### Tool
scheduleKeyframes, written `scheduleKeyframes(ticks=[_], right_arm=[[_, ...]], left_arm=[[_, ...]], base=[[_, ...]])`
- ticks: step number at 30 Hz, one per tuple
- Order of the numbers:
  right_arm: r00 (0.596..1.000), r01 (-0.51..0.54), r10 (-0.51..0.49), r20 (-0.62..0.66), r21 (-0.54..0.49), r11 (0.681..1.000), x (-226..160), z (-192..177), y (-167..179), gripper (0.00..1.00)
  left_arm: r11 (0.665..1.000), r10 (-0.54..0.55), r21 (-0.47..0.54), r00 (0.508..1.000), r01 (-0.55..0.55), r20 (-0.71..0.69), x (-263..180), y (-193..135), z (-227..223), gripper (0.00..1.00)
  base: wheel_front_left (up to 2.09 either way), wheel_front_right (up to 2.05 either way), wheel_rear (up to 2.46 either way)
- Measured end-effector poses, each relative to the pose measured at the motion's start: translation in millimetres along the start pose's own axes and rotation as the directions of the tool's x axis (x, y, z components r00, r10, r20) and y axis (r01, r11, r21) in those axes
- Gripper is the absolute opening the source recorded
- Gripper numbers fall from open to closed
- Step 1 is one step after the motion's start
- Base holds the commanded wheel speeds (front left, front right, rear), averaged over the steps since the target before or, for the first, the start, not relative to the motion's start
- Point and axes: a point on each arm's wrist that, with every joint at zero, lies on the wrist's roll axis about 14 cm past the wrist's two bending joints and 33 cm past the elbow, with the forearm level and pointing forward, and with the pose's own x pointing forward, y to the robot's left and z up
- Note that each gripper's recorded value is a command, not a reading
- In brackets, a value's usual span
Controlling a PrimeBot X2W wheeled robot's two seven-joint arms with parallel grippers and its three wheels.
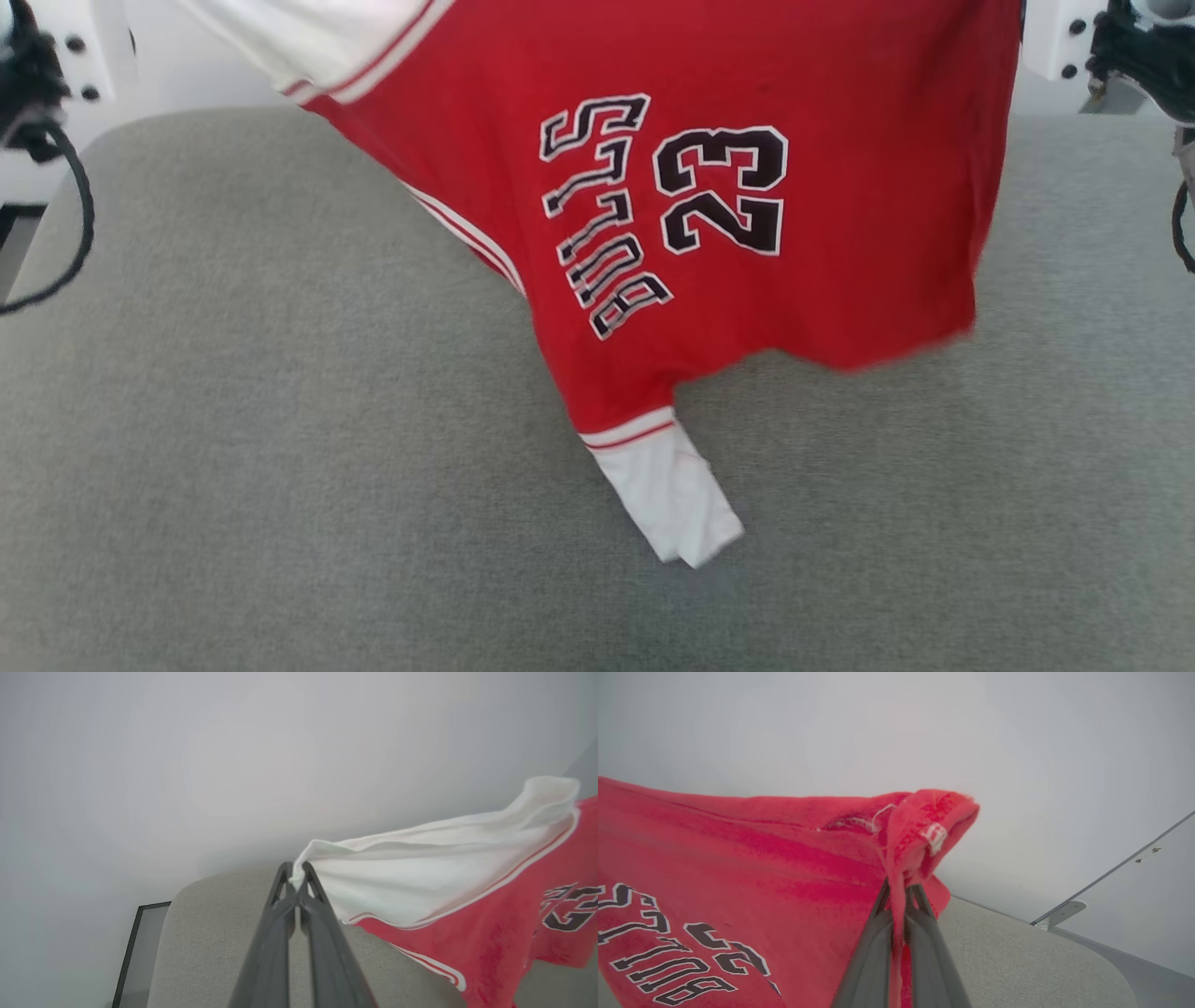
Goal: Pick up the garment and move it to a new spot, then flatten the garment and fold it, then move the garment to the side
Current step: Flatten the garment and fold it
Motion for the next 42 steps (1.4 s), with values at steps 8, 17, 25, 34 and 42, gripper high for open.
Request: scheduleKeyframes(ticks=[8,17,25,34,42], right_arm=[[0.994,0.070,-0.070,0.079,0.007,0.998,-23,27,-15,0.00],[0.970,0.146,-0.148,0.191,0.027,0.989,12,45,-34,0.00],[0.891,0.218,-0.185,0.415,-0.033,0.975,52,70,-43,0.00],[0.842,0.257,-0.131,0.524,-0.174,0.951,94,51,-30,0.00],[0.960,0.141,-0.095,0.265,-0.158,0.977,127,-44,0,0.00]], left_arm=[[0.999,-0.036,-0.005,0.992,0.037,0.117,6,-20,48,0.00],[0.999,0.027,0.018,0.951,-0.034,0.307,45,-14,90,0.00],[0.990,0.097,0.026,0.791,-0.141,0.604,68,-1,152,0.00],[0.987,0.045,0.063,0.635,-0.146,0.771,88,-8,160,0.00],[0.986,0.030,0.142,0.919,-0.093,0.394,140,-2,27,0.00]], base=[[0.00,0.00,0.00],[0.00,0.00,0.00],[0.00,0.00,0.00],[0.00,0.00,0.00],[0.00,0.00,0.00]])
